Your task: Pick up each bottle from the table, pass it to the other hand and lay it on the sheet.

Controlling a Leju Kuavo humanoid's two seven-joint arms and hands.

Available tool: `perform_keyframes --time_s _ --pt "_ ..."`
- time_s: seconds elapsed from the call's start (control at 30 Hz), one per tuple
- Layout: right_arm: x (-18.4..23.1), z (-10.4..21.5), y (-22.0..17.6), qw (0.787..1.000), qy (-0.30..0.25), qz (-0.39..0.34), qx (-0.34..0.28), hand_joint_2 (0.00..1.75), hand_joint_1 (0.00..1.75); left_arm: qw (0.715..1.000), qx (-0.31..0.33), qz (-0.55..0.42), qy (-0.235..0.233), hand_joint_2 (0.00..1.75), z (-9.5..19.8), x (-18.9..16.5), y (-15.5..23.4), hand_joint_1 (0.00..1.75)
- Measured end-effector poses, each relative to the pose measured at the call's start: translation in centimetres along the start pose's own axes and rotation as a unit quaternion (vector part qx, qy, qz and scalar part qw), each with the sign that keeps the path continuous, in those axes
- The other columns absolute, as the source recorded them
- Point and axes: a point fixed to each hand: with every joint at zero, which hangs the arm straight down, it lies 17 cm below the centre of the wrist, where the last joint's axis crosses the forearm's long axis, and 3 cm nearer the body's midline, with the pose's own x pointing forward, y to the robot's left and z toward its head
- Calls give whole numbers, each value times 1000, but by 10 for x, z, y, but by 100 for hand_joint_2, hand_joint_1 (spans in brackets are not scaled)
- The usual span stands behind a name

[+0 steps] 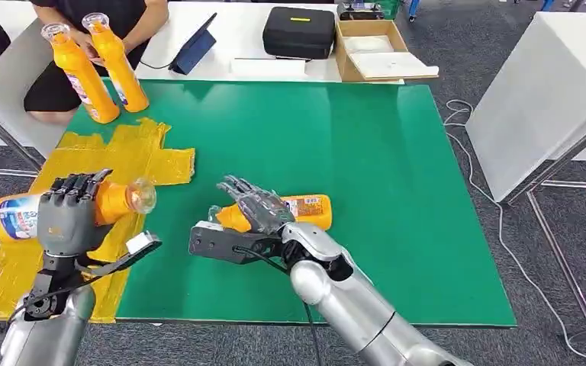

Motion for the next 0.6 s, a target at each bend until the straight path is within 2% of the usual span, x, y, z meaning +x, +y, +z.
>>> perform_keyframes --time_s 0.07,0.1,0.2,0.27,0.37,0.6 --pt "0 1 -1 1000 -1 2 -1 0 0 1000 -17 -6 24 175 9 -13 -10 0" --pt "0 1 -1 1000 -2 3 -2 0 0 999 -24 -9 35 0 12 -18 -15 0" --pt "-2 3 -1 1000 -1 9 -4 0 0 994 -62 -22 89 0 31 -45 -39 0" --pt "-6 4 0 1000 1 12 -3 0 0 991 -82 -19 107 0 40 -55 -53 0" --pt "-13 7 1 1000 7 16 -6 0 0 989 -97 -11 114 0 46 -60 -64 0" --pt "-34 13 -1 999 24 17 -12 0 0 989 -110 1 96 0 43 -47 -76 0"
